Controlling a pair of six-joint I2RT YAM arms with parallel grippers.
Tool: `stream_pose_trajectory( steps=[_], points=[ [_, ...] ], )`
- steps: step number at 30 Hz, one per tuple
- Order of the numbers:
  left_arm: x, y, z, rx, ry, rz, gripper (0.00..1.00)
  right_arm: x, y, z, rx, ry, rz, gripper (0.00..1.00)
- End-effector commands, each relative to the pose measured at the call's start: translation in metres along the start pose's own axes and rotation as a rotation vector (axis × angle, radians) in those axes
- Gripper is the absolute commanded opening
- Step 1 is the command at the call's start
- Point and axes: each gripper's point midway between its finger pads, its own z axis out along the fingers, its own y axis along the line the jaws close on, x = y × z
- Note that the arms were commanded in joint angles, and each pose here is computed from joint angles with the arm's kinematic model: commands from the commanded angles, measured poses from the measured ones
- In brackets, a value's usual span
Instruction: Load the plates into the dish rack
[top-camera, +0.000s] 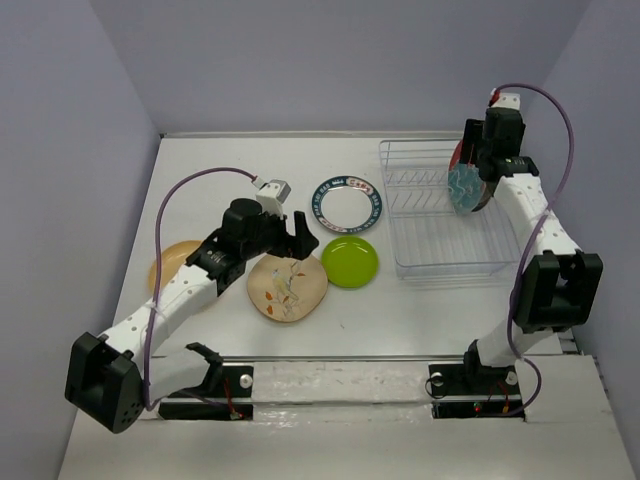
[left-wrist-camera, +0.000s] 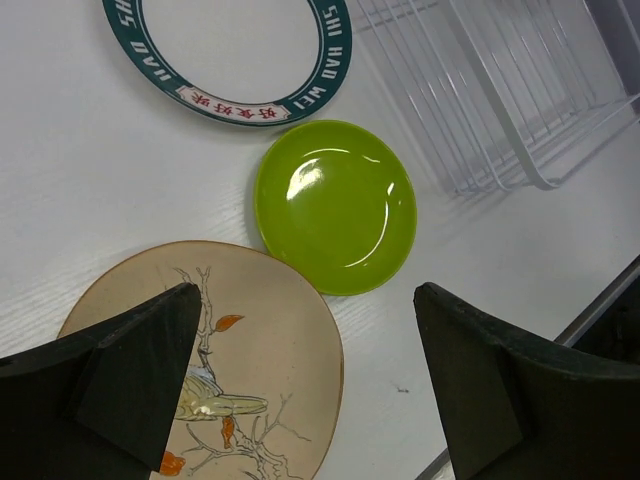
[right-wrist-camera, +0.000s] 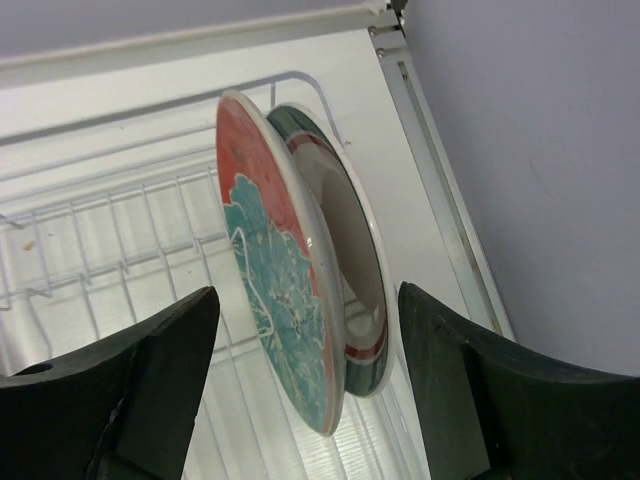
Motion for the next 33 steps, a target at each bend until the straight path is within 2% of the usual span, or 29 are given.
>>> stream_pose_trajectory(
  steps=[1,3,5,6,7,8,9,11,15,17,19,20,25,28,31,33],
  points=[
    [-0.031,-0.005,0.007,-0.003,-0.089,-0.078,0.99,-0.078,-0.007,-0.065,-0.107,-0.202,0.180,0.78],
    [-0.033,-0.004,0.017,-0.008,-0.098,-0.131,0.99,-0.090,0.000,-0.093,-0.203,-0.248,0.248,0.78],
    [-0.041,-0.003,0.029,-0.012,-0.128,-0.186,0.99,-0.098,0.028,-0.126,-0.421,-0.298,0.313,0.78],
    [-0.045,-0.003,0.034,-0.013,-0.139,-0.202,0.99,-0.098,0.027,-0.132,-0.429,-0.319,0.341,0.78],
    [-0.049,-0.001,0.040,-0.023,-0.150,-0.211,0.99,-0.087,0.037,-0.140,-0.495,-0.292,0.358,0.78],
    [-0.045,0.006,0.055,-0.048,-0.132,-0.222,0.98,-0.093,0.051,-0.156,-0.599,-0.337,0.372,0.77],
    [-0.062,0.004,0.061,-0.050,-0.168,-0.217,0.97,-0.090,0.057,-0.164,-0.649,-0.349,0.392,0.76],
    [-0.069,0.019,0.090,-0.114,-0.159,-0.210,0.96,-0.073,0.080,-0.186,-0.785,-0.339,0.441,0.73],
    [-0.071,0.043,0.135,-0.196,-0.115,-0.209,0.92,-0.052,0.107,-0.220,-0.937,-0.337,0.455,0.71],
    [-0.059,0.063,0.157,-0.257,-0.077,-0.207,0.91,-0.043,0.113,-0.229,-0.964,-0.329,0.448,0.71],
    [-0.071,0.081,0.166,-0.339,-0.110,-0.199,0.89,-0.040,0.118,-0.237,-0.995,-0.330,0.442,0.70],
    [-0.060,0.098,0.176,-0.380,-0.078,-0.204,0.88,-0.039,0.121,-0.240,-1.009,-0.327,0.437,0.70],
    [-0.058,0.125,0.198,-0.420,-0.048,-0.220,0.85,-0.036,0.124,-0.239,-1.021,-0.314,0.433,0.70],
    [-0.045,0.132,0.213,-0.408,-0.004,-0.217,0.79,-0.036,0.125,-0.238,-1.020,-0.311,0.431,0.70],
    [-0.033,0.136,0.225,-0.399,0.024,-0.210,0.66,-0.035,0.128,-0.235,-1.021,-0.300,0.432,0.69],
    [-0.026,0.140,0.230,-0.397,0.025,-0.210,0.61,-0.034,0.130,-0.234,-1.030,-0.292,0.433,0.69]
  ],
)
